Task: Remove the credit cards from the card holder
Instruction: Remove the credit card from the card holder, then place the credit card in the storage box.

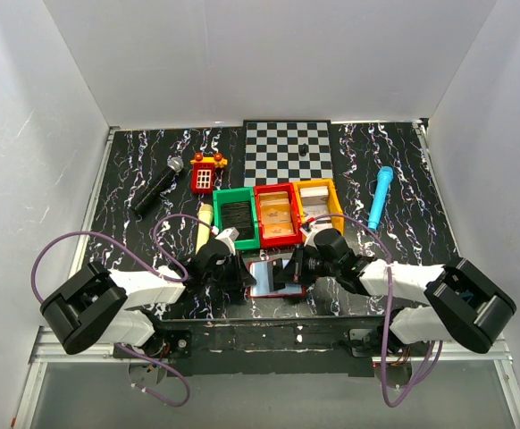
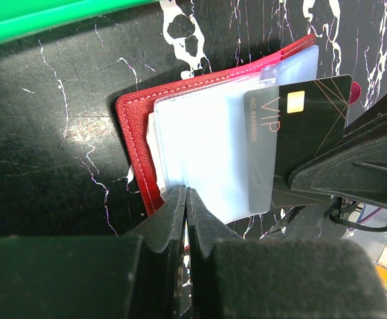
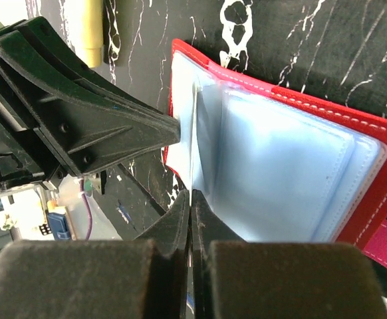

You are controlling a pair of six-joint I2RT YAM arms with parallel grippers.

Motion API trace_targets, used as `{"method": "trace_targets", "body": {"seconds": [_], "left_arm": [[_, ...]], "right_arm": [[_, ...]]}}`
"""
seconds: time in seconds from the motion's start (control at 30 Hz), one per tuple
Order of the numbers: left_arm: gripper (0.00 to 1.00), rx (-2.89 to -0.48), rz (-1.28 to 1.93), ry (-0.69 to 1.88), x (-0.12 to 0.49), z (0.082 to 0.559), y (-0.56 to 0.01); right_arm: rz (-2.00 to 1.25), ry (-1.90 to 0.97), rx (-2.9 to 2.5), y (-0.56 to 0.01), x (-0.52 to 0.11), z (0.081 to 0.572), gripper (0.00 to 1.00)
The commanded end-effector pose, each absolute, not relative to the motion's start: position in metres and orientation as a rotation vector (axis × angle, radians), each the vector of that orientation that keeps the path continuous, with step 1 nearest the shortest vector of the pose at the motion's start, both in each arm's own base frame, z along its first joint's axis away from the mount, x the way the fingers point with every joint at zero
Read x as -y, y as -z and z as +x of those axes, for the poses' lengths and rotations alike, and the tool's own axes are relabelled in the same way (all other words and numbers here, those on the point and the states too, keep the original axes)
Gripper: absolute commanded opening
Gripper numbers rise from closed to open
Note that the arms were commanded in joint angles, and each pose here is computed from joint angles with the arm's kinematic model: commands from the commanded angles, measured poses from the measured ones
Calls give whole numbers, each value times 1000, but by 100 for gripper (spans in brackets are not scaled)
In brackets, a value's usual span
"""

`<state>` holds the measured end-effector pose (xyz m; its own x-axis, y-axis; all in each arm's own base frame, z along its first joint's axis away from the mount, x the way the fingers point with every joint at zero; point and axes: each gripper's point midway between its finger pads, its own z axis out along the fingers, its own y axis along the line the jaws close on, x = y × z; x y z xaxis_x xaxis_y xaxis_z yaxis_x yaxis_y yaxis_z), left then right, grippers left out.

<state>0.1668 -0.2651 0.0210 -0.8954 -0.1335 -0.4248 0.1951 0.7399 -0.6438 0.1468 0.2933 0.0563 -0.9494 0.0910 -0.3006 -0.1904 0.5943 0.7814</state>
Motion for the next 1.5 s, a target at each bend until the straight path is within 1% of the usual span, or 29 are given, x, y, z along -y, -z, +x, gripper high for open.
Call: {"method": "trace_targets", "body": {"seconds": [0.0,0.17,0.27,0.3,0.4,0.47,0.53,0.67,0.73,0.8,0.87,0.9,0.93,0.97,1.0,1.03,1.13,1.3,1.47], "left_arm": [[0,-2564,45,892,247,156,-1],[0,-2548,47,902,248,157,-5],[0,-2509,71,937,252,160,-18],[6,-2489,84,960,256,161,-24],[36,-2443,122,994,262,165,-43],[47,-2403,160,1020,269,169,-60],[52,-2361,186,1052,274,172,-79],[55,-2204,229,1150,286,179,-146],[56,-2146,228,1157,283,180,-175],[58,-2047,227,1150,276,184,-201],[58,-1864,272,1177,270,183,-231],[59,-1789,315,1195,267,177,-235],[61,-1699,339,1225,265,172,-247],[66,-1686,344,1234,262,169,-247],[67,-1675,368,1244,261,164,-248],[68,-1675,434,1264,263,155,-249],[71,-1709,596,1305,270,136,-244],[71,-1657,780,1436,281,110,-244],[70,-1606,893,1514,288,97,-251]], "right_arm": [[-83,-1270,-2482,-64,-290,153,1],[-62,-1224,-2483,-64,-279,153,1],[-70,-1177,-2461,-72,-270,155,1],[-79,-1146,-2463,-74,-265,155,1],[-143,-1092,-2426,-89,-254,155,1],[-201,-1045,-2414,-102,-247,154,1],[-270,-1004,-2383,-121,-240,153,1],[-361,-906,-2245,-170,-225,162,1],[-386,-883,-2161,-197,-220,166,1],[-450,-869,-2109,-208,-221,167,1],[-604,-878,-2094,-209,-226,156,1],[-690,-891,-2079,-210,-230,150,1],[-744,-903,-2082,-210,-233,144,1],[-799,-930,-2088,-213,-237,137,1],[-886,-954,-2105,-215,-238,126,1],[-1010,-1036,-2118,-217,-243,108,1],[-1193,-1144,-2149,-219,-252,85,1],[-1416,-1196,-2061,-225,-265,59,1],[-1479,-1239,-2053,-229,-272,52,1]]}}
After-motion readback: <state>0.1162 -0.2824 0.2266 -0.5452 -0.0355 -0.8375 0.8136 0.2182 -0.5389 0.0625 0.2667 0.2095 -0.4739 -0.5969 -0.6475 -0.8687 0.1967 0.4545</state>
